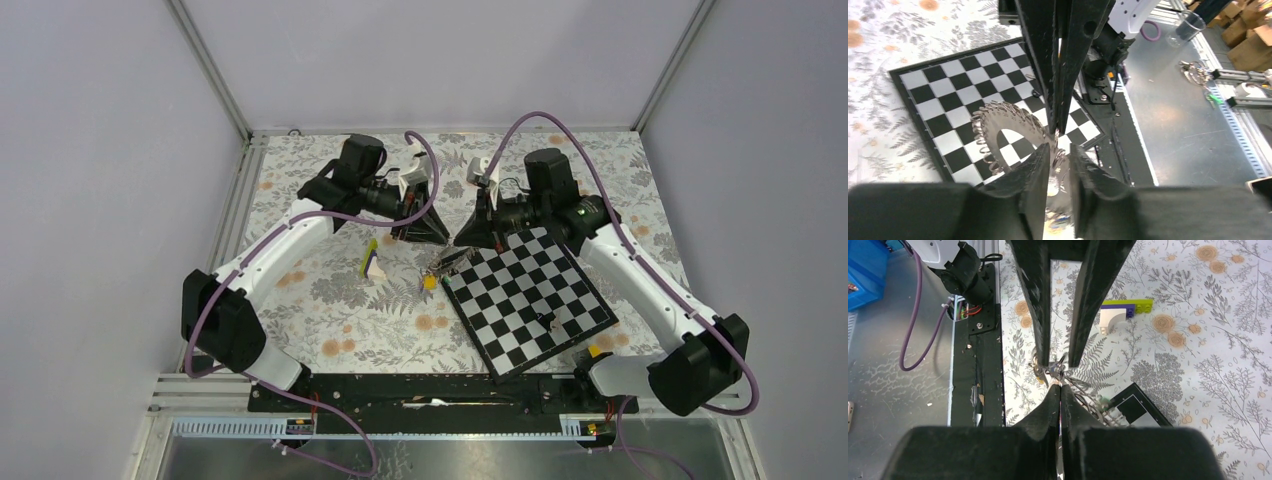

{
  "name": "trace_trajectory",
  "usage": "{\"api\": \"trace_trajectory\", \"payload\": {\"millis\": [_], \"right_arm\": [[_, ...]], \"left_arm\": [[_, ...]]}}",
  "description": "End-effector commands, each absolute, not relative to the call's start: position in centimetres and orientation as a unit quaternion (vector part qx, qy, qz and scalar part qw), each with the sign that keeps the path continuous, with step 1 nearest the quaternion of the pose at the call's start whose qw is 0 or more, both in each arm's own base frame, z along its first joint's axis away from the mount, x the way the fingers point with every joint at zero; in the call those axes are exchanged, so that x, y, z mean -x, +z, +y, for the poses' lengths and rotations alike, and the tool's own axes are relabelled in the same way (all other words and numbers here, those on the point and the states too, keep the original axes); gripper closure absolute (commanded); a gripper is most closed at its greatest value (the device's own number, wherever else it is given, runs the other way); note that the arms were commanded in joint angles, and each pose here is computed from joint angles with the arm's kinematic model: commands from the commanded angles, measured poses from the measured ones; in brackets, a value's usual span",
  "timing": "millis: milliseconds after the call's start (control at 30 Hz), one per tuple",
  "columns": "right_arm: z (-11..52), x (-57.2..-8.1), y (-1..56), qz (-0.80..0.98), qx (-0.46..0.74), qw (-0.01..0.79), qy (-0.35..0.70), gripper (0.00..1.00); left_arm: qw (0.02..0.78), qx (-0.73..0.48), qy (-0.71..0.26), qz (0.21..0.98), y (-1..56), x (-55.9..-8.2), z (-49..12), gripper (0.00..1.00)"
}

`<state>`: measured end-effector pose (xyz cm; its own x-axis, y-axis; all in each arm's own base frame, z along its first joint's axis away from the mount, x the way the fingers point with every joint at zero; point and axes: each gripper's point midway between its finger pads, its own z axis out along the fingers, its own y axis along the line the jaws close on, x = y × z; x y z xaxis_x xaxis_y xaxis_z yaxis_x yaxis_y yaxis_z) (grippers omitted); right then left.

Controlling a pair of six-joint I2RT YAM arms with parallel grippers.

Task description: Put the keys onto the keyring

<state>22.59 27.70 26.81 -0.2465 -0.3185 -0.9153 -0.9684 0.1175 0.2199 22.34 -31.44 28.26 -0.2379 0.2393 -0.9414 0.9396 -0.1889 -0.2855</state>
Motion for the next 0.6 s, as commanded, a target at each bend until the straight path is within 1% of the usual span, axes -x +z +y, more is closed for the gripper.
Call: {"api": "trace_trajectory", "payload": {"millis": [0, 33, 100, 133, 200, 267, 400, 567], "right_arm": [[26.6, -22.4, 28.9, 0.629, 0.501, 0.403, 0.437, 1.0], [26.4, -22.3, 29.0, 0.628, 0.501, 0.405, 0.438, 1.0], [26.2, -22.3, 29.0, 0.626, 0.499, 0.407, 0.44, 1.0], [26.1, -22.3, 29.0, 0.626, 0.497, 0.407, 0.441, 1.0], [26.0, -22.2, 29.0, 0.625, 0.496, 0.408, 0.445, 1.0], [25.9, -22.2, 29.0, 0.624, 0.494, 0.408, 0.449, 1.0], [25.8, -22.1, 28.9, 0.621, 0.492, 0.405, 0.457, 1.0], [25.8, -22.1, 29.1, 0.618, 0.484, 0.402, 0.472, 1.0]], "left_arm": [[0.381, -0.554, -0.531, 0.516, 31.3, -23.3, -29.8, 0.67], [0.387, -0.554, -0.526, 0.516, 31.2, -23.6, -29.4, 0.59], [0.393, -0.561, -0.518, 0.512, 31.0, -23.6, -29.0, 0.48], [0.393, -0.566, -0.516, 0.509, 30.8, -23.4, -28.9, 0.43], [0.391, -0.57, -0.52, 0.503, 30.7, -23.1, -28.9, 0.38], [0.39, -0.572, -0.522, 0.499, 30.8, -23.0, -28.9, 0.37], [0.386, -0.581, -0.525, 0.488, 30.7, -22.4, -29.6, 0.37], [0.374, -0.596, -0.523, 0.481, 29.9, -21.6, -31.1, 0.4]]}}
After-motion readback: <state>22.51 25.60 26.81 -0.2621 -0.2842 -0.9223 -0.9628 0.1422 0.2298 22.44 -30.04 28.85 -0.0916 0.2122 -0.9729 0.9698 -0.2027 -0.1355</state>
